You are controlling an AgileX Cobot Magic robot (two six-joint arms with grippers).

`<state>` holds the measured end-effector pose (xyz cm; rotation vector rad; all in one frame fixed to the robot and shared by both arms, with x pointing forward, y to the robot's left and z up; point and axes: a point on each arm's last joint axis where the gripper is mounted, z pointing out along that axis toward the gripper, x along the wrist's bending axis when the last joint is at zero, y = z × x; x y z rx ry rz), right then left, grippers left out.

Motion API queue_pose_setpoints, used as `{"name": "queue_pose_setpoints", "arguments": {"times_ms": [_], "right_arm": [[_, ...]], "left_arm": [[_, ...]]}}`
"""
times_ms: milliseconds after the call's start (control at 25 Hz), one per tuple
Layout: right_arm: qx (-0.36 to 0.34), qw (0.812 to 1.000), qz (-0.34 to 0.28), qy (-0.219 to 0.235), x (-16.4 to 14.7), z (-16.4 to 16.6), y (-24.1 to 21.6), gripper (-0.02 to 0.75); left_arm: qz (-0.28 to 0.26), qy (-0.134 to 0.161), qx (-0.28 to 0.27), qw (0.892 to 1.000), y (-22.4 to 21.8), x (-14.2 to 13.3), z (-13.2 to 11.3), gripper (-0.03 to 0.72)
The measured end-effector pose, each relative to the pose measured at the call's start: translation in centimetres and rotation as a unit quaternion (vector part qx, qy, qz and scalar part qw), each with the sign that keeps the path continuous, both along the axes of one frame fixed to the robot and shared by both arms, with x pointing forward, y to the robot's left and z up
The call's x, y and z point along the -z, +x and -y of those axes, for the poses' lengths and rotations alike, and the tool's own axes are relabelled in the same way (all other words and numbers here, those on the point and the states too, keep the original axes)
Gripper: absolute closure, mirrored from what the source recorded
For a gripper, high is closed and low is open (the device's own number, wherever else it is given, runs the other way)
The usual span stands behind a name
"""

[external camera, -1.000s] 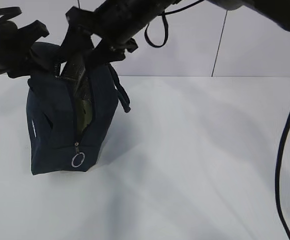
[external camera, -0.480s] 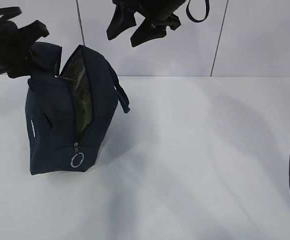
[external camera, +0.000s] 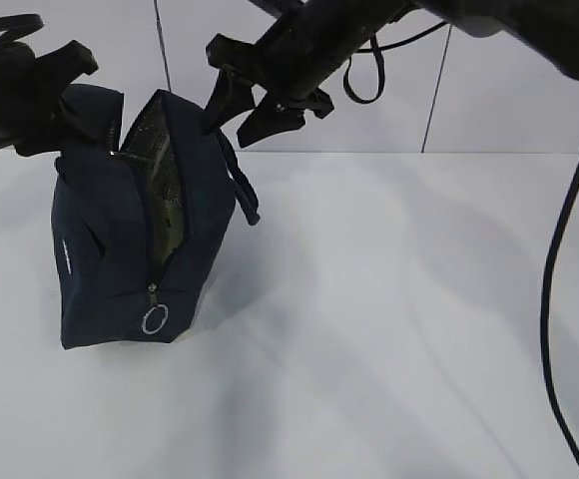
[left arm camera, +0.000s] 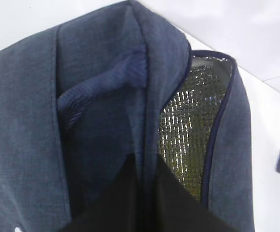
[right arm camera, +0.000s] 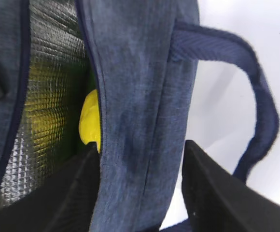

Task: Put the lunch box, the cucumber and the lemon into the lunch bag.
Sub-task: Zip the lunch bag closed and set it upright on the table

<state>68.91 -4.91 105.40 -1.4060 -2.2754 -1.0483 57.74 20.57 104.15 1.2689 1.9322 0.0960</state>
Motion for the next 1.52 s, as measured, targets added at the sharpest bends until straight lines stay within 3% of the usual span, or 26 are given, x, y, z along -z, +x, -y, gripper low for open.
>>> {"name": "queue_pose_setpoints", "arguments": {"times_ms": [360,440,600,680,880,1320,1520], "right_arm": [[-0.019,0.999,-0.033,0.01,3.2,-1.4,0.3,0.323],[-0.025,0.999,-0.034,0.016,3.4,-1.6,0.3,0.394],[-0.032,0.999,-0.03,0.02,3.4,-1.7,0.2,0.662],[-0.033,0.999,-0.029,0.02,3.4,-1.7,0.2,0.711],[-0.035,0.999,-0.014,0.006,2.9,-1.6,0.1,0.717],[-0.01,0.998,0.051,-0.039,-3.5,0.2,-1.7,0.717],[-0.006,0.997,0.034,-0.073,-3.4,0.9,-3.2,0.717]], "left_arm": [[0.0,0.0,0.0,1.0,0.0,0.0,0.0,0.685],[0.0,0.0,0.0,1.0,0.0,0.0,0.0,0.685],[0.0,0.001,0.001,1.0,0.0,0.0,0.0,0.685],[0.001,0.002,0.002,1.0,0.0,0.0,0.0,0.685],[-0.004,0.006,0.012,1.0,-0.2,0.1,0.2,0.685],[0.012,0.01,0.082,0.997,-2.1,-1.1,3.8,0.685],[0.014,0.0,0.087,0.996,-2.6,-1.7,4.1,0.685]]}}
